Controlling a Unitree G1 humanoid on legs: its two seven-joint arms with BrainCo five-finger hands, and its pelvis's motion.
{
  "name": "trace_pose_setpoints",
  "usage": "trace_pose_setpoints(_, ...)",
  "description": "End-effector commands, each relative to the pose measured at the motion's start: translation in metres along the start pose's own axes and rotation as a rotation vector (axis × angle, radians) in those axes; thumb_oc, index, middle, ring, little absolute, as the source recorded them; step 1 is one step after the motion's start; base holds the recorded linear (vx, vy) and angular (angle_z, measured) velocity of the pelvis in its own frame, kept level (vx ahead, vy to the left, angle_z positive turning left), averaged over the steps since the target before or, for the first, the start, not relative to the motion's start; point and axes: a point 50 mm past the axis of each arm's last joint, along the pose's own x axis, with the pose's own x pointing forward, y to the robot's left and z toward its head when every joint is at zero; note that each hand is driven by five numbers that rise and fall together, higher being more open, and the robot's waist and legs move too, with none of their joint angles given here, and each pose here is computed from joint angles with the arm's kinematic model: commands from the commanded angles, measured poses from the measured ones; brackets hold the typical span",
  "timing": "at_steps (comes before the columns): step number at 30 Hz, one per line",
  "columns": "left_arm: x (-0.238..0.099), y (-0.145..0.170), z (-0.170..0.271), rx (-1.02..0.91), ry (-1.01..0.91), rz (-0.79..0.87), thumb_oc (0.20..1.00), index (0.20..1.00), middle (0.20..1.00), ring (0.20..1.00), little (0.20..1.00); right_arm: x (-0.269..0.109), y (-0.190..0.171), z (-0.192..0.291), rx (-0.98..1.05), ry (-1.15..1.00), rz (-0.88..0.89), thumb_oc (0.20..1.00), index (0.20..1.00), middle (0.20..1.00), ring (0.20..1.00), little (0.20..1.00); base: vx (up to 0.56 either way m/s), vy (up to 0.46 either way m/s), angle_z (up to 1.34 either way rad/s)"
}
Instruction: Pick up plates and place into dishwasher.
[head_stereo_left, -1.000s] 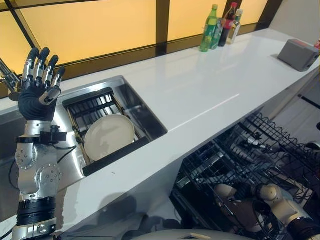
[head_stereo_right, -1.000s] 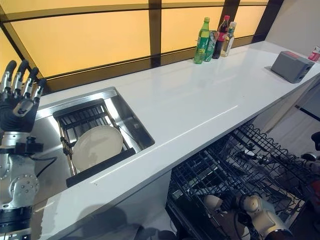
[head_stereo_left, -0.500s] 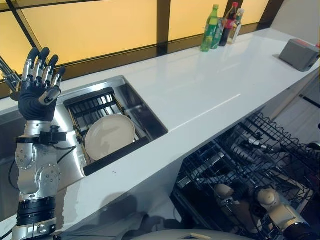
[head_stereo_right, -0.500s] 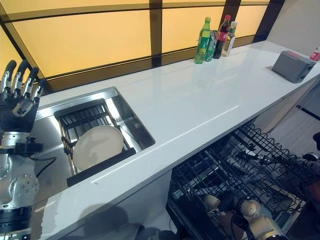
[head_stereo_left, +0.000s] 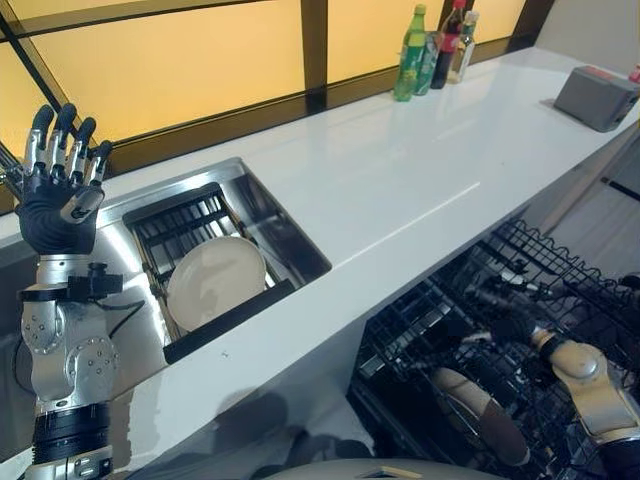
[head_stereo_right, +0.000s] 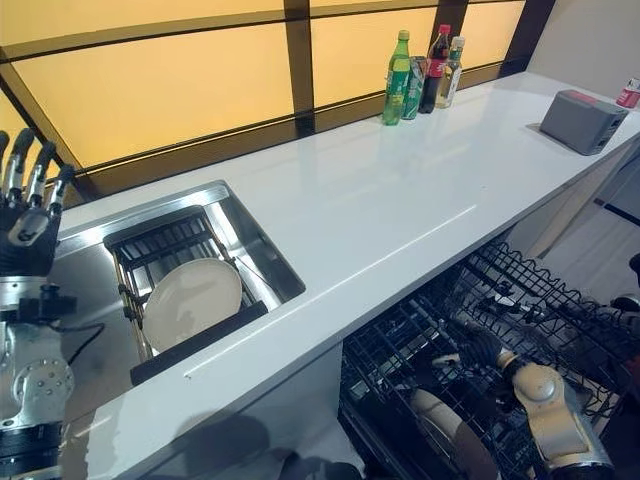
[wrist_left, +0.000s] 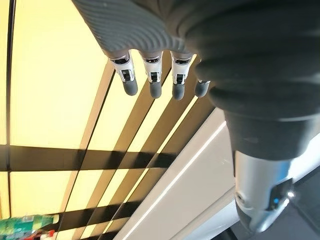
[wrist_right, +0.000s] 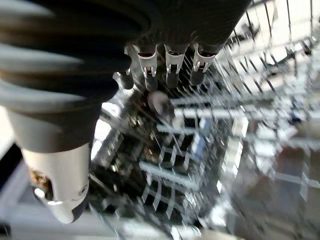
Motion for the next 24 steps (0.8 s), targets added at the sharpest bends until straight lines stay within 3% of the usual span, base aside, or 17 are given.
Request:
trace_pose_setpoints(1,0.004,0.012,0.013,0.125,-0.038,-0.008,1.000,1.000,1.000,1.000,1.000,-0.008,-0.039,0.034,-0.060,-0.148,-0.165,1.000,1.000,1.000,1.000,1.000,0.00,0.000,0.00)
trace_pose_setpoints(7,0.001,0.024,0.008,0.316,0.057,0.049,1.000,1.000,1.000,1.000,1.000,-0.023,-0.063,0.071,-0.007,-0.376,-0.354,1.000,1.000,1.000,1.000,1.000,-0.01,0.016,0.00)
trace_pose_setpoints(14,-0.016,0.047,-0.011,0.745,0.281,0.078,1.000,1.000,1.000,1.000,1.000,-0.052,-0.071,0.114,0.185,-0.798,-0.573,1.000,1.000,1.000,1.000,1.000,0.00,0.059,0.03)
trace_pose_setpoints(20,-0.016,0.055,-0.022,0.993,0.435,0.001,1.000,1.000,1.000,1.000,1.000,-0.055,-0.070,0.133,0.222,-0.939,-0.561,1.000,1.000,1.000,1.000,1.000,0.07,0.093,0.17)
trace_pose_setpoints(24,-0.011,0.052,-0.034,1.058,0.515,-0.081,1.000,1.000,1.000,1.000,1.000,-0.053,-0.068,0.144,0.226,-0.981,-0.542,1.000,1.000,1.000,1.000,1.000,0.12,0.096,0.22)
